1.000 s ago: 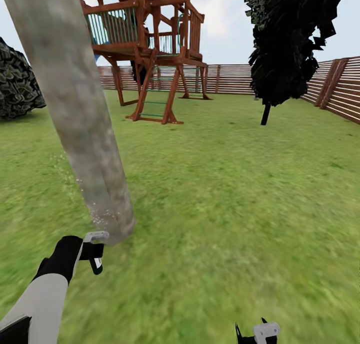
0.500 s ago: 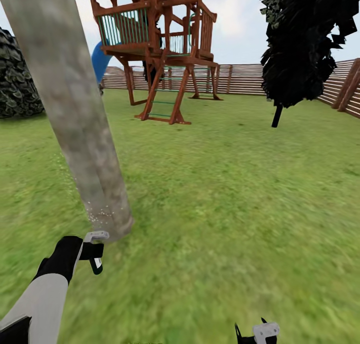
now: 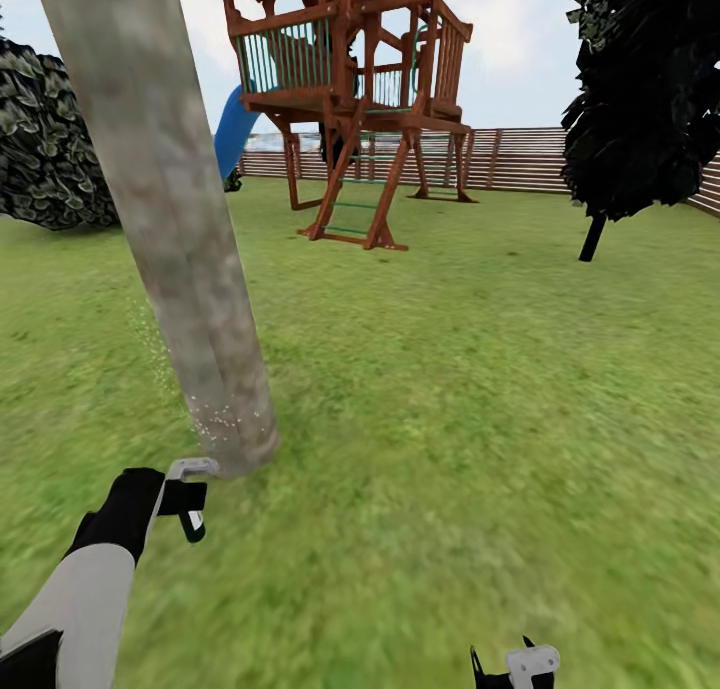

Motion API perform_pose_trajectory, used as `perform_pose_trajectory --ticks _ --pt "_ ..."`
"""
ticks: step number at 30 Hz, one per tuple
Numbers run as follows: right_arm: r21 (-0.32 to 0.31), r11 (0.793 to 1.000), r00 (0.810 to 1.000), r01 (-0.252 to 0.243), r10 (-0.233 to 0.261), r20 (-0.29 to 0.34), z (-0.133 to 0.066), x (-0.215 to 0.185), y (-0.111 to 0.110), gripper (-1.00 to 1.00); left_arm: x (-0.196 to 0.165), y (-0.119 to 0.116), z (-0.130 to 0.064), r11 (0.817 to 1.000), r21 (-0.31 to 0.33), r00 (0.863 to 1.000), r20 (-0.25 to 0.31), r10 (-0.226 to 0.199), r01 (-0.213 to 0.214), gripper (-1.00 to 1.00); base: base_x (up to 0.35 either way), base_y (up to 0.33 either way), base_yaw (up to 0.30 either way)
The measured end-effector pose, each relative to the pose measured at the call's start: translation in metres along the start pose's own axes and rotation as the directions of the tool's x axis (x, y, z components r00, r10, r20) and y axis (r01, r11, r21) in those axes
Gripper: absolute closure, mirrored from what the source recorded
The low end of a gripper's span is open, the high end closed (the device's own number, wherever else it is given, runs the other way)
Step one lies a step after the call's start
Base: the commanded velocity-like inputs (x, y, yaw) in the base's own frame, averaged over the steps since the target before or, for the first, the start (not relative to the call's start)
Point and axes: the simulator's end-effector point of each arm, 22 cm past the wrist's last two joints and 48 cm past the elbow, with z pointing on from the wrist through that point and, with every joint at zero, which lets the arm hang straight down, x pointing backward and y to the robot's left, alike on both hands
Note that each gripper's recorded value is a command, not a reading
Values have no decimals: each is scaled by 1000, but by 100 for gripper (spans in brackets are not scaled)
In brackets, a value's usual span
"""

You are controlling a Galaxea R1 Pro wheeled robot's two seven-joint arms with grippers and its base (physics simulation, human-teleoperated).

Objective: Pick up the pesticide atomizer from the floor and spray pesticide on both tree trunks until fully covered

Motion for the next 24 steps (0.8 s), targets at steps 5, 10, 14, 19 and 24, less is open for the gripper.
perform_pose_trajectory --ticks 5,10,14,19,24 --pt "1 1000 1000 0 0 0 0 0 0 -100 -41 -16 -11 1000 19 999 48 12 -13 100 0 0 0" --pt "-1 1000 1000 0 0 0 0 0 0 -100 -83 -5 -34 995 67 993 95 73 -79 100 0 0 0" --pt "0 1000 1000 0 0 0 0 0 0 -100 -83 6 -40 990 97 992 88 94 -103 100 0 0 0" --pt "0 1000 1000 0 0 0 0 0 0 -100 -69 -8 -38 983 87 986 2 164 -163 100 0 0 0" --pt "0 1000 1000 0 0 0 0 0 0 -100 -75 4 -43 983 59 985 12 172 -173 100 -153 128 0"
